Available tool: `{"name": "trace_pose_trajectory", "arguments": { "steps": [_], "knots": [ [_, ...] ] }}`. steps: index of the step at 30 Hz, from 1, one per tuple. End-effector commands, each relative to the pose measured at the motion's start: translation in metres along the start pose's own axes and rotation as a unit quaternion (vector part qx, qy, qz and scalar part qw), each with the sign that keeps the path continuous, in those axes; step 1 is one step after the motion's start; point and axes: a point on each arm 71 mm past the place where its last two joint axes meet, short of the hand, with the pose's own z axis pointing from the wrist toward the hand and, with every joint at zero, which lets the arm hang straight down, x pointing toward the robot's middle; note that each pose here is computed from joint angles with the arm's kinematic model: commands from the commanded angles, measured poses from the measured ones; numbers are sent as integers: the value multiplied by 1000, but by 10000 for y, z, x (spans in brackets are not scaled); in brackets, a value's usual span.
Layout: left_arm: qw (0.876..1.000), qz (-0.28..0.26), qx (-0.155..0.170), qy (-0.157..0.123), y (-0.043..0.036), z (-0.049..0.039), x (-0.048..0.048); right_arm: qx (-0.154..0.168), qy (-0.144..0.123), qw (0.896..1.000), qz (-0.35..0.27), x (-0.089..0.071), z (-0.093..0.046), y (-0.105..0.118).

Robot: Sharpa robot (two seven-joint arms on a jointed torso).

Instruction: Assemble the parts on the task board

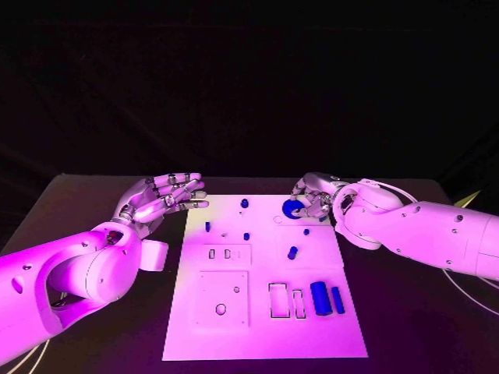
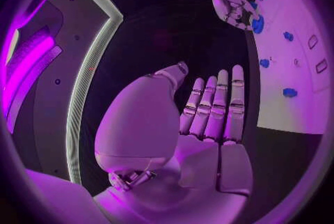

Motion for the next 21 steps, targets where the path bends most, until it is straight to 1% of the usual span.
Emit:
{"name": "trace_pose_trajectory", "arguments": {
  "steps": [1, 6, 12, 16, 21],
  "knots": [
    [1000, -6, 3, 10, -10, 8, 26, -25, -37, 999, -16, -28, -19, 69],
    [1000, -6, 3, 10, -9, 9, 25, -40, -59, 997, -20, -49, -47, 134],
    [1000, -7, 3, 12, -9, 8, 31, -62, -66, 996, -23, -43, -90, 263],
    [1000, -7, 3, 13, -9, 7, 34, -87, -72, 993, -38, -15, -116, 443],
    [1000, -8, 3, 14, -10, 7, 36, -111, -84, 988, -59, 17, -116, 642]
  ]
}}
